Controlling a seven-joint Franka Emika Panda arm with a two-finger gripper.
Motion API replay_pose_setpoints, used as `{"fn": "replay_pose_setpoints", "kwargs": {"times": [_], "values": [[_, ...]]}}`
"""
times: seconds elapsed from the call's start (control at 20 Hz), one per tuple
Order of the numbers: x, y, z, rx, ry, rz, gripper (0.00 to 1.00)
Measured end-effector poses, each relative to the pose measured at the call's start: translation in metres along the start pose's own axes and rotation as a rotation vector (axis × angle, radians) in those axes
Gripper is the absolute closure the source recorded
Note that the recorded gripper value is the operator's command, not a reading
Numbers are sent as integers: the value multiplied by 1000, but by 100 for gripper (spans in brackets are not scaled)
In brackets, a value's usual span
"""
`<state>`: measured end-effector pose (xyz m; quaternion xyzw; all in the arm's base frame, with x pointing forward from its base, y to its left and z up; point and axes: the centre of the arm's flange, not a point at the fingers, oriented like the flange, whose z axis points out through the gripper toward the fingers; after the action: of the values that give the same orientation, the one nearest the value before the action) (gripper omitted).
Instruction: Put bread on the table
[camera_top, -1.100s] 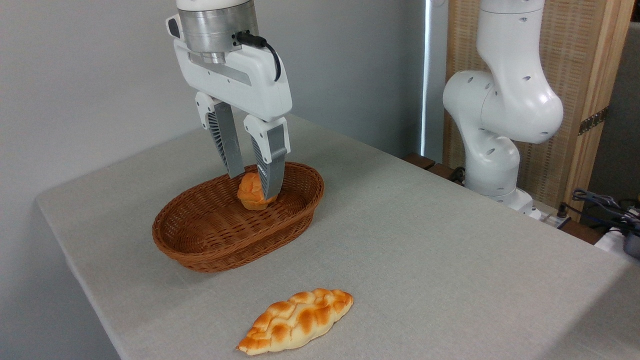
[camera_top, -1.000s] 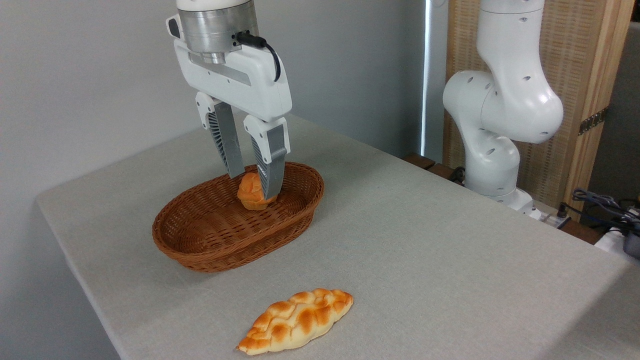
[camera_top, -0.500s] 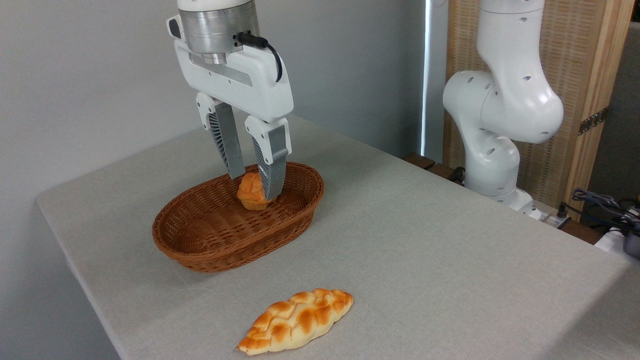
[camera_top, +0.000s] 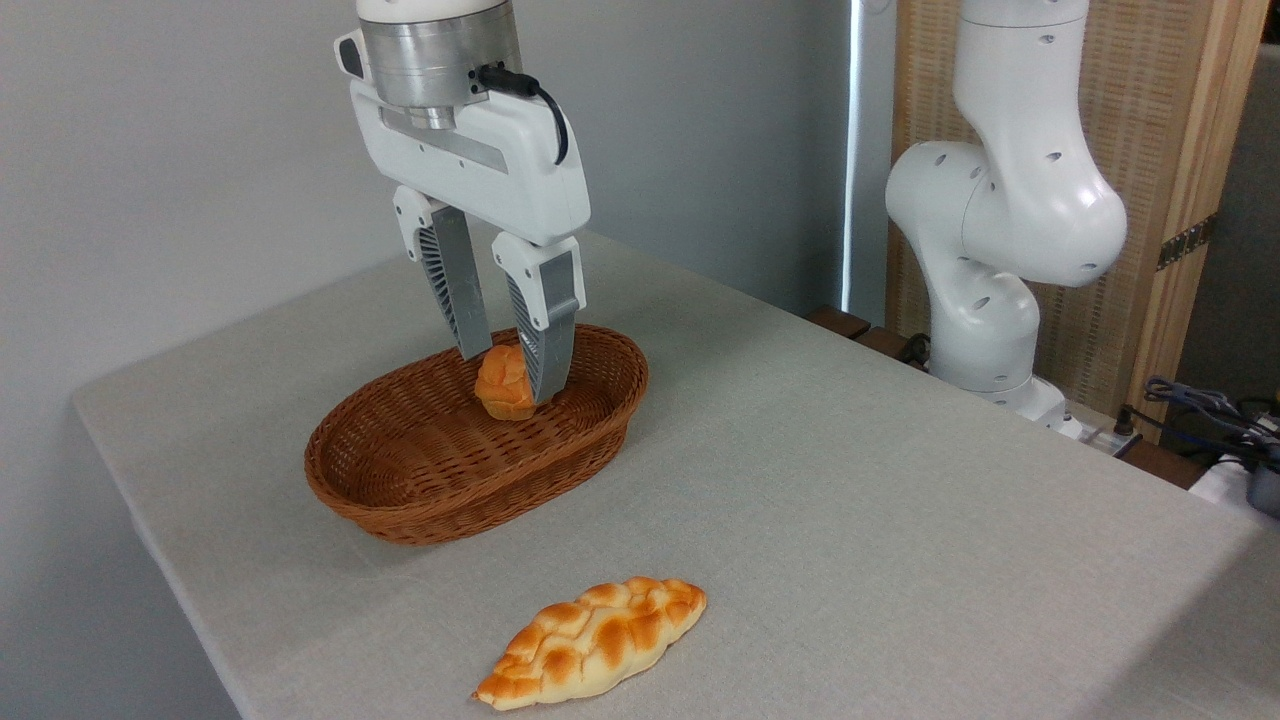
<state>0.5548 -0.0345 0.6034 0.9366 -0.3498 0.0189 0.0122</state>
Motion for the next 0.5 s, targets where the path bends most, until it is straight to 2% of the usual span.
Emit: {"fn": "replay_pose_setpoints", "kwargs": {"times": [0.3, 0.5], "values": [[4, 6, 2, -3, -3, 13, 0], [29, 46, 11, -14, -13, 95, 0]]}}
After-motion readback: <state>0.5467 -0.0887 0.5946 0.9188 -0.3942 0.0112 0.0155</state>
